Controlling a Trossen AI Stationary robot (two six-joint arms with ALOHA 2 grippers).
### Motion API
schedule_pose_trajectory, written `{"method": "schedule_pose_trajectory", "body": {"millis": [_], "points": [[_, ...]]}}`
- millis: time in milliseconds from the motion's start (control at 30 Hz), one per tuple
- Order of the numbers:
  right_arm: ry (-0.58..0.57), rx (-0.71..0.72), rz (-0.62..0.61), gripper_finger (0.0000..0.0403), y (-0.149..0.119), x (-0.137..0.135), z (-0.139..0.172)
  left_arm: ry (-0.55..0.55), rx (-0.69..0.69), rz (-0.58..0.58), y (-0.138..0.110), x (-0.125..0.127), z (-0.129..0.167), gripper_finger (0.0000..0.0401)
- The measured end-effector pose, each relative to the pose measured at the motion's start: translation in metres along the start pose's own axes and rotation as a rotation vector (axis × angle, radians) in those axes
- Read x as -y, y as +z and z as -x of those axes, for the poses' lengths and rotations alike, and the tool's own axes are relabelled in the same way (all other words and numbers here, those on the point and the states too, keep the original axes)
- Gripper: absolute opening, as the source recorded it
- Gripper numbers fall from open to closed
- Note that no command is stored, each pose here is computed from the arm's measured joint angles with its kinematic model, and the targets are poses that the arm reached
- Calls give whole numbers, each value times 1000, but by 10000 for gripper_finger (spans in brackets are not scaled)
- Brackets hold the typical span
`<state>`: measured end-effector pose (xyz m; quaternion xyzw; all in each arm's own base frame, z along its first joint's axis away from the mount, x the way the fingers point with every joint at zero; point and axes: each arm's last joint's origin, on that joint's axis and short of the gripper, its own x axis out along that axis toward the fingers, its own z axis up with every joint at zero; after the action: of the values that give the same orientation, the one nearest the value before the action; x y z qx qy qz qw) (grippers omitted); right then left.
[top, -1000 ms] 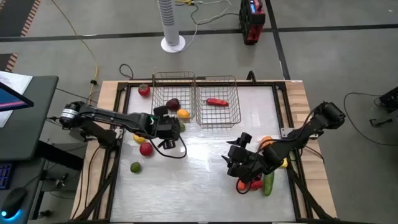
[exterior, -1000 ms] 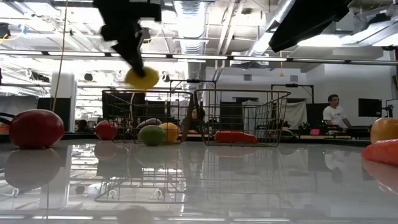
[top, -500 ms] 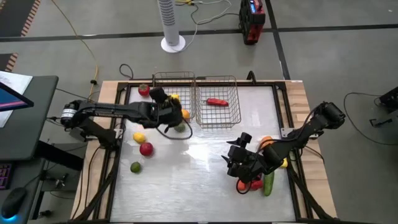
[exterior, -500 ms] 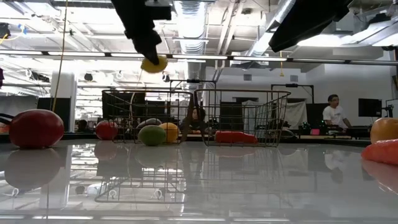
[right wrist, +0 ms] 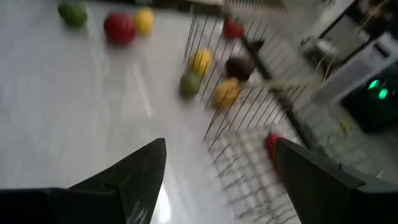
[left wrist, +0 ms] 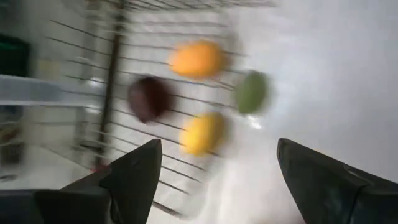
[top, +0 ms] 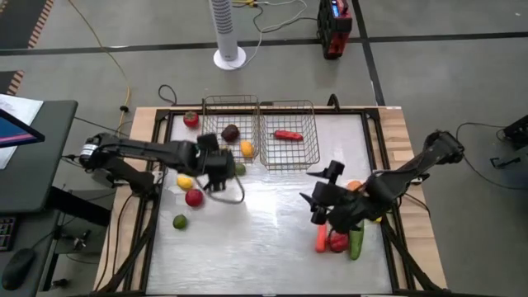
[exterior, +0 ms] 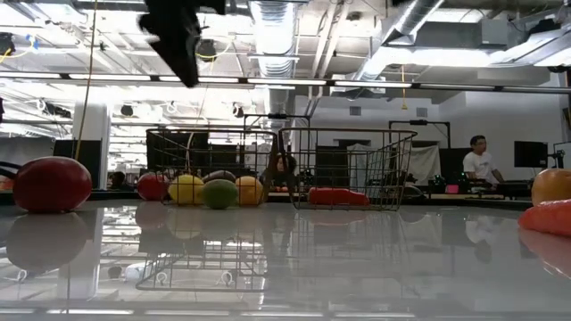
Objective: Sort produce into baskets
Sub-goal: Put the bottom tomato into the left wire basket
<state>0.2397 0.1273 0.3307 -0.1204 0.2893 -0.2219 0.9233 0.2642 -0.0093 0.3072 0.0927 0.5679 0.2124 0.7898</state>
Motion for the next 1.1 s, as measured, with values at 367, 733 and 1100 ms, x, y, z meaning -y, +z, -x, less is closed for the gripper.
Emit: {"method": "schedule_pose_trajectory", "body": {"millis": [367, 733, 1100], "points": [[-87, 92, 16, 324, 4, 14, 18, -206, -136, 70, -40, 74, 37, 294], [-98, 90, 15, 324, 4, 8, 13, -53, -108, 227, -58, 84, 50, 304], [-82, 103, 6, 324, 4, 5, 16, -8, -184, 186, -76, 92, 14, 328]]}}
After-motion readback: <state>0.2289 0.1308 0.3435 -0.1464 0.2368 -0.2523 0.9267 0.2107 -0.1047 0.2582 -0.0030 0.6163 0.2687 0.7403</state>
